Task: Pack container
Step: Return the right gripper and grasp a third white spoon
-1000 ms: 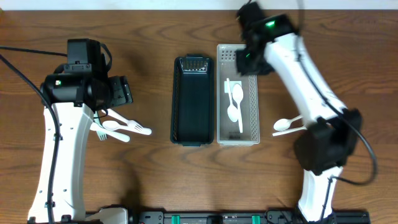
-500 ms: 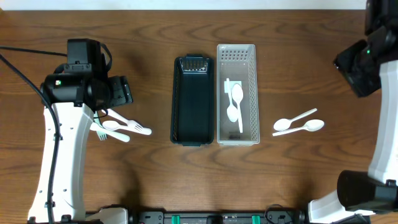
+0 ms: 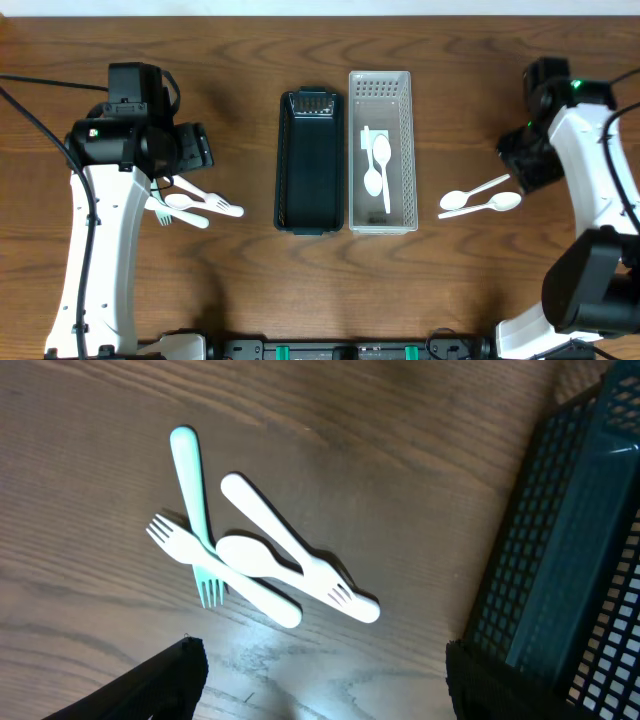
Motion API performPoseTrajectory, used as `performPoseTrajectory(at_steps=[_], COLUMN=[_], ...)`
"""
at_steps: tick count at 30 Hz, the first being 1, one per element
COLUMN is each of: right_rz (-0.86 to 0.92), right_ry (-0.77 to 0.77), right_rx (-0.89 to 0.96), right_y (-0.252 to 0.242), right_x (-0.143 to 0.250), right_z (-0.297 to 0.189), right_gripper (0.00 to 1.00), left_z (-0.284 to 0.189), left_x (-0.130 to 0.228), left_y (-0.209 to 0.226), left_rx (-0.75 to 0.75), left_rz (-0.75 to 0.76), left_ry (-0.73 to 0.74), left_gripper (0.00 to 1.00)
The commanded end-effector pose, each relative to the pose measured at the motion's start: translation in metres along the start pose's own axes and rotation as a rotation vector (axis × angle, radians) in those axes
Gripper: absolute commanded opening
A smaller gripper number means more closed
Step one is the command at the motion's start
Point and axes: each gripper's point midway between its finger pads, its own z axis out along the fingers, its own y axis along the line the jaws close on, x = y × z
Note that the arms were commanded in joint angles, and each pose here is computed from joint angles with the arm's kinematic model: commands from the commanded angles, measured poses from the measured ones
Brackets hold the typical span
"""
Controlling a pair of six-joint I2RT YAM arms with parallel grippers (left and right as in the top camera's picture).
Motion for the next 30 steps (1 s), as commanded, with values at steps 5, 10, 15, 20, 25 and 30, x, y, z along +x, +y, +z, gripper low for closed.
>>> performPoseTrajectory(at_steps=[5,10,15,20,25,30], right_rz=[0.015,-0.021,-0.023,-0.065,-0.117,-0.135], right_ry=[0.000,-0.012,-0.020,-0.017,-0.004,-0.005], right_rx=[0.052,0.025,0.007,-0.049,-0.127,-0.147], right_y=[-0.017,-0.015,-0.017,-0.011,0.000,0.003], right_x=[0.010,0.014,0.019,0.025,0.031,0.033], right_z=[0.046,0.070,0.091,0.107,0.117,0.121], right_gripper=[0.53,0.51,0.51,0.51,0.51,0.49], left_z=[0.002,0.002,0.002,0.002,0.002,0.002], left_x=[-0.004,-0.006,-0.007,-0.007,-0.007,-0.007], left_y=[0.000,-0.001,-0.001,-0.001,-0.001,-0.001], left_rx=[-0.001,0.002,0.003,0.003,0.003,0.003], left_rz=[0.001,0.000,0.000,0.000,0.000,0.000], left_ry=[-0.010,-0.021,-0.025,-0.025,-0.025,-0.025], left_gripper=[0.80,0.79,0.80,0.79,0.79,0.79])
